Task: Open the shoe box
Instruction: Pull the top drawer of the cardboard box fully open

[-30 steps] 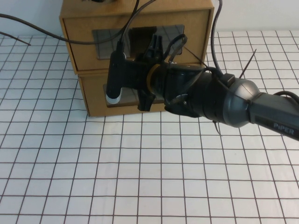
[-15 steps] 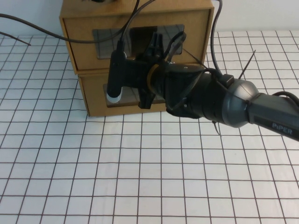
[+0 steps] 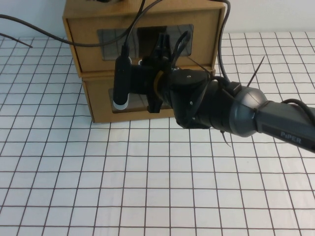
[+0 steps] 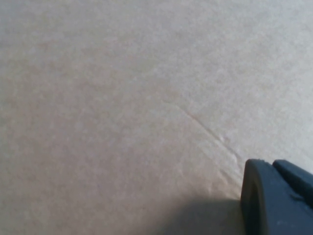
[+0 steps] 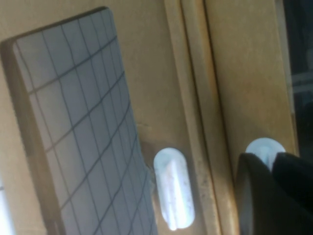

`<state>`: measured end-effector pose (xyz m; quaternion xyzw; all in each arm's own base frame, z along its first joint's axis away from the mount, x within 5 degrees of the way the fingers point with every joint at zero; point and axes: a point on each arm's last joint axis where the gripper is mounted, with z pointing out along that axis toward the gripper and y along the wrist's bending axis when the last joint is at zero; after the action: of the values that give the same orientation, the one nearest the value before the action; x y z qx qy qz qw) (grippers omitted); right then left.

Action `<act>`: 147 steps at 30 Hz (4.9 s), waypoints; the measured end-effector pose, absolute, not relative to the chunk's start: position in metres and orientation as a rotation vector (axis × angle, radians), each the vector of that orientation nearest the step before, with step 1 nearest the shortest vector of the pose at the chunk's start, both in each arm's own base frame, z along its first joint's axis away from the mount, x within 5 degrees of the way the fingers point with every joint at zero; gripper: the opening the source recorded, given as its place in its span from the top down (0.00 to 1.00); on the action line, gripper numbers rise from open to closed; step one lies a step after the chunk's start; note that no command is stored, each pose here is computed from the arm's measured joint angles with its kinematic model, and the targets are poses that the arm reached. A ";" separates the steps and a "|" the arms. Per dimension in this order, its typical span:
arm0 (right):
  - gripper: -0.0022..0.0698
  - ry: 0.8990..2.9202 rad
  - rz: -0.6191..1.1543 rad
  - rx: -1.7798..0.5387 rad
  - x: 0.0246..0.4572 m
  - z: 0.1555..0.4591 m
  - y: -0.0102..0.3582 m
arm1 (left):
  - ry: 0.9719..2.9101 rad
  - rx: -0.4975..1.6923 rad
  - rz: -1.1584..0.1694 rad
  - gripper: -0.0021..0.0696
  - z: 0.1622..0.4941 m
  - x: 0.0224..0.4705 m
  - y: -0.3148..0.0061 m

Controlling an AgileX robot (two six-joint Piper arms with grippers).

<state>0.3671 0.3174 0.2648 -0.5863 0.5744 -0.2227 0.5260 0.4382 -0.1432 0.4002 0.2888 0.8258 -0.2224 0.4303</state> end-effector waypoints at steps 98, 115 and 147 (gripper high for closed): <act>0.99 2.254 0.148 -0.205 0.156 0.378 0.036 | 1.367 0.369 -0.070 0.97 0.423 0.093 -0.029; 0.99 1.658 0.421 -0.029 0.062 0.306 0.021 | 1.434 0.317 -0.119 0.97 0.260 0.045 -0.017; 0.99 1.795 0.390 -0.021 0.065 0.234 0.020 | 1.610 0.260 -0.181 0.97 0.195 0.057 -0.018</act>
<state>0.0652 0.0203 0.2343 -0.0089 0.7765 0.1686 0.6071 0.0573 -0.0182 0.1946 0.1160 0.7175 -0.0805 0.6821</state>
